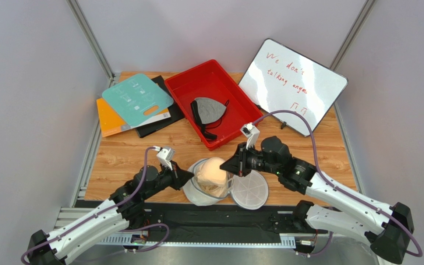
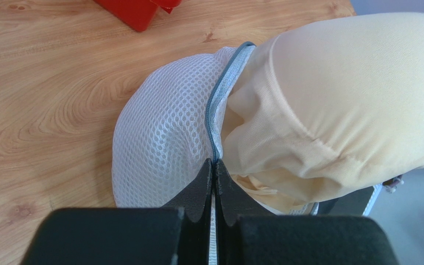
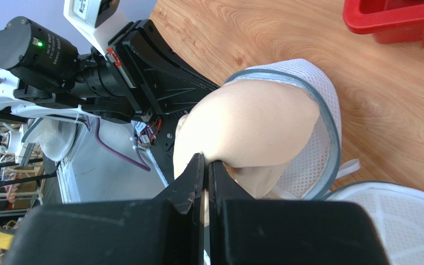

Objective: Unzip the laundry bag and remove the bra
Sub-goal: Pick up the bra from the laundry bag.

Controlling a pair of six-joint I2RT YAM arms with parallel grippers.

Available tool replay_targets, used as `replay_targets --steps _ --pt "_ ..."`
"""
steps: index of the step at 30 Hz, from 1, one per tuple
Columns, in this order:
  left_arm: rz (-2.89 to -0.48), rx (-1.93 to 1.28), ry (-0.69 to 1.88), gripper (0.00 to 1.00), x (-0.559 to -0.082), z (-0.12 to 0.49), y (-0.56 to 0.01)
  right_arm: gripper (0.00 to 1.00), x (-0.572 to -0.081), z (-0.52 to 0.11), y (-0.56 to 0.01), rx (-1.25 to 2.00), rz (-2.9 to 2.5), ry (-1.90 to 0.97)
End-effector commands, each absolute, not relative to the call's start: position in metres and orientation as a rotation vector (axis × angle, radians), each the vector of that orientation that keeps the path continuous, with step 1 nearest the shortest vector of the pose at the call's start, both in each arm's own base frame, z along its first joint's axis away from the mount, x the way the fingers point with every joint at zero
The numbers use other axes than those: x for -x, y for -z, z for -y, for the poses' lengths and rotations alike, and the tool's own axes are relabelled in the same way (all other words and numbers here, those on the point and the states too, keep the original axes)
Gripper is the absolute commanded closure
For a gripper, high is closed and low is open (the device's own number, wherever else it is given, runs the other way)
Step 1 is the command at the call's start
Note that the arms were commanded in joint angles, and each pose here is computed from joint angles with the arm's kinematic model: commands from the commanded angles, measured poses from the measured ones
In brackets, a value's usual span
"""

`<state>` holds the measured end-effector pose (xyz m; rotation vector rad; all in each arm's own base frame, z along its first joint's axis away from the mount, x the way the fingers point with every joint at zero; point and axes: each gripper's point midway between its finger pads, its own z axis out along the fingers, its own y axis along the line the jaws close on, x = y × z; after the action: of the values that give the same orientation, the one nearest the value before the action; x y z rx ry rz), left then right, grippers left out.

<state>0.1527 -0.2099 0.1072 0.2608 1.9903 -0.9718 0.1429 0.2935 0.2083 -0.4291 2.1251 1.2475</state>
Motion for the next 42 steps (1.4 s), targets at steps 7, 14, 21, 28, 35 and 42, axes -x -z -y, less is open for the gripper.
replay_targets --steps 7,14,21,28,35,42 --pt "-1.979 -0.252 0.964 1.0 -0.155 0.208 -0.115 1.0 -0.151 -0.266 -0.26 0.395 -1.98 -1.184" --pt "-1.984 -0.253 0.959 1.0 -0.155 0.208 -0.114 1.0 -0.151 -0.249 -0.285 0.368 -1.916 -1.142" --pt "-1.987 -0.258 0.959 1.0 -0.154 0.208 -0.113 1.0 -0.158 -0.223 -0.303 0.347 -1.882 -1.022" --pt "-1.987 -0.26 0.959 1.0 -0.154 0.208 -0.113 1.0 -0.177 -0.202 -0.32 0.319 -1.863 -0.883" --pt "-1.979 -0.261 0.957 1.0 -0.155 0.208 -0.116 1.0 -0.198 -0.195 -0.368 0.327 -1.773 -0.836" --pt "-1.979 -0.266 0.953 1.0 -0.155 0.208 -0.115 1.0 -0.224 -0.202 -0.425 0.381 -1.666 -0.787"
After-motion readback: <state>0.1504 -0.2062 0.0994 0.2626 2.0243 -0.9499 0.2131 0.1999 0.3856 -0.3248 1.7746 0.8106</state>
